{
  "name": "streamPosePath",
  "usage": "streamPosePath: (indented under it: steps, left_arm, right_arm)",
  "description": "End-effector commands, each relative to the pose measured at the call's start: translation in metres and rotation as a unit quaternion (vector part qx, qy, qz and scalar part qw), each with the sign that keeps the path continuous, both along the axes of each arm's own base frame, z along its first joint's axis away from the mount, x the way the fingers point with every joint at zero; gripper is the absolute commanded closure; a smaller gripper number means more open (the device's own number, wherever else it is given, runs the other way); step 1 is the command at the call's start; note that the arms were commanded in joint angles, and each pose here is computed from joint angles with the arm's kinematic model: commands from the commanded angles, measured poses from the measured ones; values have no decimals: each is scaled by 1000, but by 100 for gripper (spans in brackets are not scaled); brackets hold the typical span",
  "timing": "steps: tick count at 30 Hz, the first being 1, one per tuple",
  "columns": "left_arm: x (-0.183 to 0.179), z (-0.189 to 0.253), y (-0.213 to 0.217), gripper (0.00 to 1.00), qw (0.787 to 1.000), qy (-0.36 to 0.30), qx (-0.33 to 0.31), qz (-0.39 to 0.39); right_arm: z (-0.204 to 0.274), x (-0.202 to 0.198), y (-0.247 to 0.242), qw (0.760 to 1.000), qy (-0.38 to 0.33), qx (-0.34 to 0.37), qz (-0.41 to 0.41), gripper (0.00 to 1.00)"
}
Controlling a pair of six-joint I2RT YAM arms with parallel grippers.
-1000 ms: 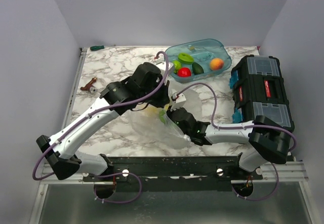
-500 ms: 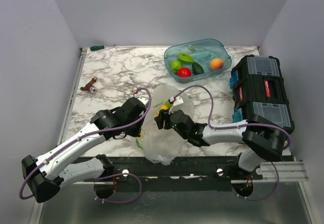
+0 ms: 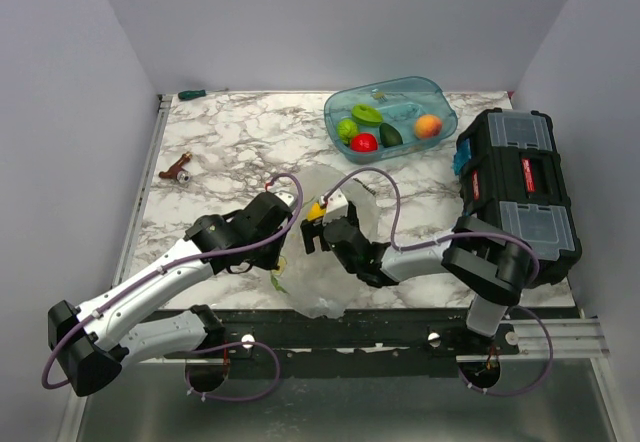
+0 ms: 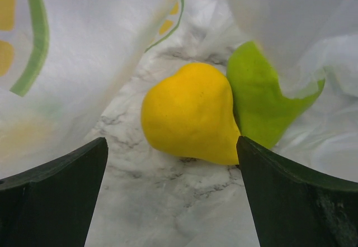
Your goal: Take the fake fruits out of the plastic bag
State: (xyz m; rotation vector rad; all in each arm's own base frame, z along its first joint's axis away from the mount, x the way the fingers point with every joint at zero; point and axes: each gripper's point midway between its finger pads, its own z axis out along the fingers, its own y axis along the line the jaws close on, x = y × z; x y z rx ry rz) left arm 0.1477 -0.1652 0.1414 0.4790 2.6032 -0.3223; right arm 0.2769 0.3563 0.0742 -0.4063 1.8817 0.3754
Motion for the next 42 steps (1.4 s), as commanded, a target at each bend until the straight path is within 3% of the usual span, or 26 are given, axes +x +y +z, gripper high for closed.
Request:
streamPosePath:
  steps: [1,4,15,19,25,32,42]
  left_arm:
    - [-1,3,-5,100,1000,-1,-19,-5]
    - [-7,-1,-11,100,999,14,-30,-21]
    - [-8,-1,-16,100,999,17,-39,-30]
    - [-12,3,-19,100,998,21,-49,-38]
    - [-11,2,-16,100,998,19,-42,-34]
    - [-11,1,-8,100,999,18,-24,-20]
    - [-21,-4,3,100,999,38,-8,-6]
  right_arm:
    - [10,17,5,998,-63,-15,-12,0]
    - [9,21,14,996,-87,-16,2,0]
    - [-7,46,11,989,-120,-65,-61,3]
    - [-20,46,10,989,-112,-77,-59,22]
    - [-24,44,15,991,-103,-75,-45,34]
    - [-13,33,28,996,-76,-50,-5,66]
    - [36,1,28,998,-29,42,45,79]
